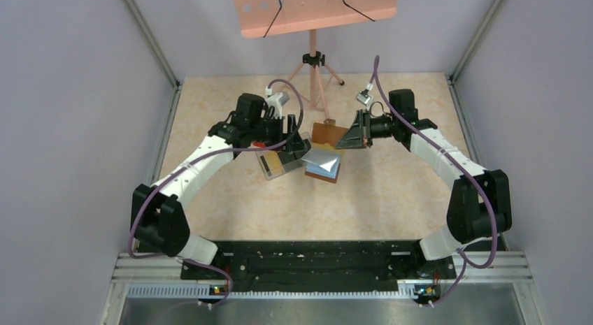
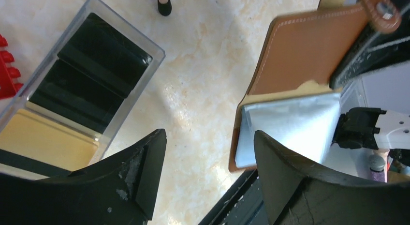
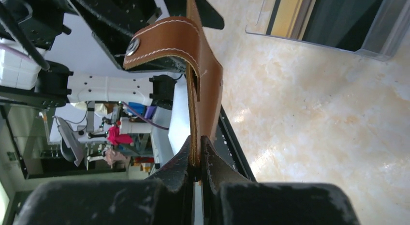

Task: Put the credit cards into the card holder
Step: Turn over the card slot in the card holder.

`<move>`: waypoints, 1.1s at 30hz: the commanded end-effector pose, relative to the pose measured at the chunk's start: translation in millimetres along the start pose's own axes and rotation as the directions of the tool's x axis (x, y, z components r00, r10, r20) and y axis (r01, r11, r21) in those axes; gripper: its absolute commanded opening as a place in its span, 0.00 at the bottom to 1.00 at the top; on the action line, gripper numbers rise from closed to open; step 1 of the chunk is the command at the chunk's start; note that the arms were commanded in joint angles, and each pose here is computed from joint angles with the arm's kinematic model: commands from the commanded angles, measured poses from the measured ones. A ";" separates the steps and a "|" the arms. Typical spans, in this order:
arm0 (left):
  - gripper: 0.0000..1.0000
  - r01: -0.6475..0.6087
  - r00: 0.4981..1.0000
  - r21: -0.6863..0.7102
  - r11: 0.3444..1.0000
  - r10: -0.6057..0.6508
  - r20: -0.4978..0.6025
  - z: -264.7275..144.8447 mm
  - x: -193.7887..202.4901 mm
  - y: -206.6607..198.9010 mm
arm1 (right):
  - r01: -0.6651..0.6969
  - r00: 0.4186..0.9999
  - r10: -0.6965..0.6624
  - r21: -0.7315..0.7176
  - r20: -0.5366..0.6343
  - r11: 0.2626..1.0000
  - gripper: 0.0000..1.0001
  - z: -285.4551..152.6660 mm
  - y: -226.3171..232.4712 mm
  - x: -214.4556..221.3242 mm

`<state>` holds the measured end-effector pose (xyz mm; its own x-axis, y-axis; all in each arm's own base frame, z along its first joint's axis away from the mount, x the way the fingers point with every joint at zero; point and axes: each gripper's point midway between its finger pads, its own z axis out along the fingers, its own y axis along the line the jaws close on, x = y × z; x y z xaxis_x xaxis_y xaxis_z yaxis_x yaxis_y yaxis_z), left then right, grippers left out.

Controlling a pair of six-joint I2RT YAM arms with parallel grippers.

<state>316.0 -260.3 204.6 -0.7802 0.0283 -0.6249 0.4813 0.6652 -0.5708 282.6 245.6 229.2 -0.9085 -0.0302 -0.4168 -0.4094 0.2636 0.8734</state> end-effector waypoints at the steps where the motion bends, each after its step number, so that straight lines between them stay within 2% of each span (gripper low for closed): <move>1: 0.71 -0.013 0.999 -0.023 1.000 0.012 -0.050 -17.9 12.8 -8.0 | 0.053 0.998 -0.054 0.020 0.045 0.998 0.00 1.8 4.7 -17.3; 11: 0.69 0.010 0.989 -0.070 0.997 -0.020 -0.148 -14.6 42.8 3.1 | 0.055 0.997 -0.055 0.008 0.050 0.998 0.00 2.3 7.0 -20.4; 17: 0.69 0.031 0.989 -0.171 0.985 -0.055 -0.139 -12.6 38.2 17.9 | 0.051 0.997 -0.051 0.003 0.051 0.999 0.00 2.6 7.4 -20.7; 24: 0.68 0.059 0.983 -0.189 0.980 -0.090 -0.161 -5.9 37.8 21.0 | 0.052 0.997 -0.052 0.004 0.053 0.999 0.00 2.7 7.4 -20.9; 33: 0.67 0.042 0.996 0.075 0.996 -0.035 -0.082 -2.0 14.3 -27.1 | 0.046 0.998 -0.046 0.003 0.049 0.999 0.00 3.2 5.2 -18.7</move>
<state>287.4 -253.9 170.5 -0.8800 0.0947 -0.4654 0.3782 0.7324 -0.5661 294.1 246.4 227.8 -0.9093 0.0107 -0.4159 -0.3944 0.2963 0.8699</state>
